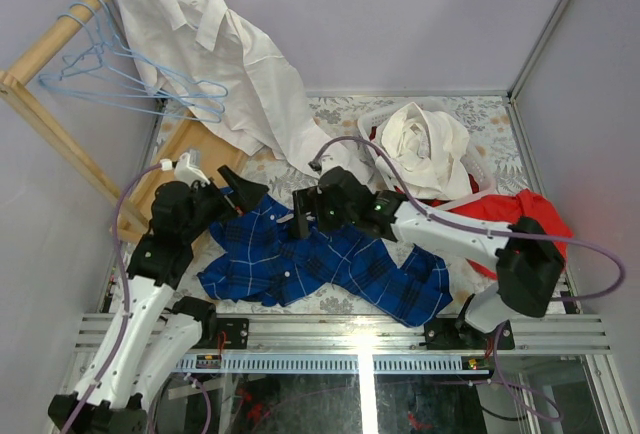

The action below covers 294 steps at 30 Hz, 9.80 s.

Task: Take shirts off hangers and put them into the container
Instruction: Place the hanger at the clothesline, then pick up the shirt from the center of the board, then place the shirt in the bin, then adjust the shirt in the bin.

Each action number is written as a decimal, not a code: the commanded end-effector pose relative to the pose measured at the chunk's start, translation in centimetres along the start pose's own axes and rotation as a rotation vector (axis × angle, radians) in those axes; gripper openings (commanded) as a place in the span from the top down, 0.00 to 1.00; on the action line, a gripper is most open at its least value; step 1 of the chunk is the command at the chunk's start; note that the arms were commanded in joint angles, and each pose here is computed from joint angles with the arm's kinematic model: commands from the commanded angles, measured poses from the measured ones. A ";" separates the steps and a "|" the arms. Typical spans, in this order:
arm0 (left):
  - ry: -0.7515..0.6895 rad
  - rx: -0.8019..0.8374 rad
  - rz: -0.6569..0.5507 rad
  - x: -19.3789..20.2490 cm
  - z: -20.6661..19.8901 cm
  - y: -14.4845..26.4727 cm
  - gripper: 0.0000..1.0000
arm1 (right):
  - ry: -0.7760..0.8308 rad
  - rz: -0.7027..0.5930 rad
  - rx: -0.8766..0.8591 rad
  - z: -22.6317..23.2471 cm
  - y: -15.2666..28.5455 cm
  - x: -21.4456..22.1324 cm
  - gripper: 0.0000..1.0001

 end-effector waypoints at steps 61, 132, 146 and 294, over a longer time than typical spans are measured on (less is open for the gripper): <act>-0.187 -0.325 -0.106 0.7 5.7 3.9 0.00 | 0.246 0.060 0.429 -4.2 -1.8 6.8 0.01; -0.191 -0.322 -0.093 0.9 5.7 3.7 0.00 | -0.115 -0.236 0.919 -27.2 4.0 -16.6 0.94; -0.193 -0.326 -0.095 0.8 5.8 3.6 0.00 | -0.015 -0.512 0.661 -17.8 14.7 -24.0 0.20; -0.183 -0.354 -0.074 1.1 6.3 3.4 0.00 | -0.292 -0.457 0.226 -13.5 14.7 -1.7 1.00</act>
Point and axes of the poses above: each gripper's point midway between its finger pads, its own y axis back along the fingers, its own z axis along the line the jaws close on, x = y × z, the point moved 3 cm from there along y, back along the fingers, and after that the axes turned 14 degrees about -y, right-handed, at the moved point
